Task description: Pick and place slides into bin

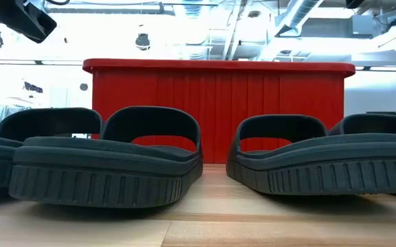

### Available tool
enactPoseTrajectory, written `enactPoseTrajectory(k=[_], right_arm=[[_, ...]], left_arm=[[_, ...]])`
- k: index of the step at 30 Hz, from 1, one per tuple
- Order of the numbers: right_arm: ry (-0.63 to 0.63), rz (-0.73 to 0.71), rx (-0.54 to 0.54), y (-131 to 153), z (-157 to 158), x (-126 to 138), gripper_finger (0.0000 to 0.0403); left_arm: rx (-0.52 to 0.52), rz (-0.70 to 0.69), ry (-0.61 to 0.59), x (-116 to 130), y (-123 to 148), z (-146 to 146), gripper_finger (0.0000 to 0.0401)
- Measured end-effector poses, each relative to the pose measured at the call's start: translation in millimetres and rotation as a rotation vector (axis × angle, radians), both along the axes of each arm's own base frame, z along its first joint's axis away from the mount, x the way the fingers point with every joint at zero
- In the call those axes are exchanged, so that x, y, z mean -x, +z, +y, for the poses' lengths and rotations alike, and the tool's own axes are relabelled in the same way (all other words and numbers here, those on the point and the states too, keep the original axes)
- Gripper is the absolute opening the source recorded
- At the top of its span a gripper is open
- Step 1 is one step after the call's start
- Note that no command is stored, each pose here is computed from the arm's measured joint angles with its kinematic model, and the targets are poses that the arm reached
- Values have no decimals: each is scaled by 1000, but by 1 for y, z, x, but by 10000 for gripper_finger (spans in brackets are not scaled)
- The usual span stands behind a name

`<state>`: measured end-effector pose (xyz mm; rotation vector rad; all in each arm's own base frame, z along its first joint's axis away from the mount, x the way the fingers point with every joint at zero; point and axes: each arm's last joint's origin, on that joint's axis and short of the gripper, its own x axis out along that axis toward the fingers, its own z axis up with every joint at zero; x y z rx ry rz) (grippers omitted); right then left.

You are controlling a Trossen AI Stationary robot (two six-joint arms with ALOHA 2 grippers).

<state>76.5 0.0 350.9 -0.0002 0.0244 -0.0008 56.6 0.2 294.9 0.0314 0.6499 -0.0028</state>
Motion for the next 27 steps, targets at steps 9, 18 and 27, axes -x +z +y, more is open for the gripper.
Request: enactPoseTrajectory(k=[9,18,27], right_arm=[[0,0,0,0,0,0,0],[0,0,0,0,0,0,0],[0,0,0,0,0,0,0]], left_arm=[[0,0,0,0,0,0,0],[-1,-20,0,-2,1,0,0],[220,-370,117,-27,22,0,0]])
